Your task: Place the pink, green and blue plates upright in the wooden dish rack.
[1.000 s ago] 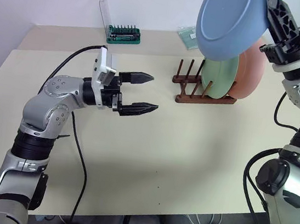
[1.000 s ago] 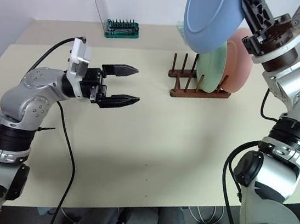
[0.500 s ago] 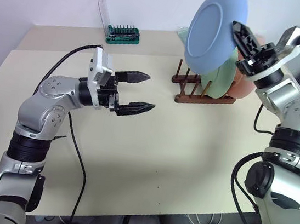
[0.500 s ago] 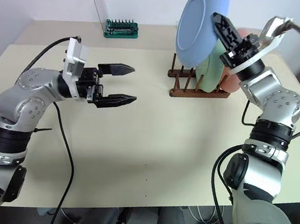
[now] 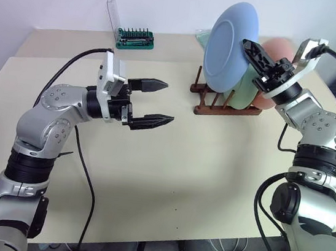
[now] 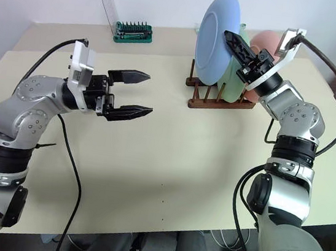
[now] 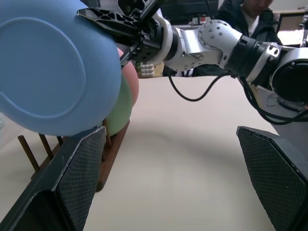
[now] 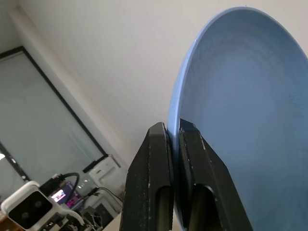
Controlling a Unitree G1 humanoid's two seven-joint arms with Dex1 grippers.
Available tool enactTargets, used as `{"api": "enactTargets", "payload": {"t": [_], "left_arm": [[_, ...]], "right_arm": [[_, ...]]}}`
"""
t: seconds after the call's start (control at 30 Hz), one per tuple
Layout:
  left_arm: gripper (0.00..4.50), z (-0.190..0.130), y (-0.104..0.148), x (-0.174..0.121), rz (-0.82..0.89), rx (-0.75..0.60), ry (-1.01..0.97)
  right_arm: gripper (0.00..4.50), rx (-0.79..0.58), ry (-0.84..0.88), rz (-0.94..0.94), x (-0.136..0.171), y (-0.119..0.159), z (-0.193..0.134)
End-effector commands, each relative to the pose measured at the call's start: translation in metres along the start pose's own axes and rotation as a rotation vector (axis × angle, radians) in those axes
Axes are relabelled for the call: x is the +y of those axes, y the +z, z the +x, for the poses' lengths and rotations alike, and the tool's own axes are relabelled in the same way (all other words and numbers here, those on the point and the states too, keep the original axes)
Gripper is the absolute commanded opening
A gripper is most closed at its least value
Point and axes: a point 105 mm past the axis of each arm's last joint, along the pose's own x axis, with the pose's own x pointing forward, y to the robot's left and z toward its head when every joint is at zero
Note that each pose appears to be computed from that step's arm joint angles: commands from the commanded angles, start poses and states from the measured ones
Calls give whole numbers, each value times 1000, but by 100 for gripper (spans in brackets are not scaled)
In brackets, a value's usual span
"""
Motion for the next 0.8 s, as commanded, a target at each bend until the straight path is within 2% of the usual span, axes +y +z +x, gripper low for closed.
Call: {"api": "enactTargets", "payload": {"t": [0.03,0.5,0.63,0.8], "left_arm": [[450,-4,13,-1,37,-29,4],[450,-8,16,0,35,-26,30],[450,-8,16,0,33,-24,31],[450,-8,15,0,29,-28,30]], "right_arm": [[3,-13,15,-35,3,4,2],[3,21,-28,-51,-10,-10,4],[139,19,-14,-58,-8,-8,5],[391,36,14,-106,0,-5,8]]}}
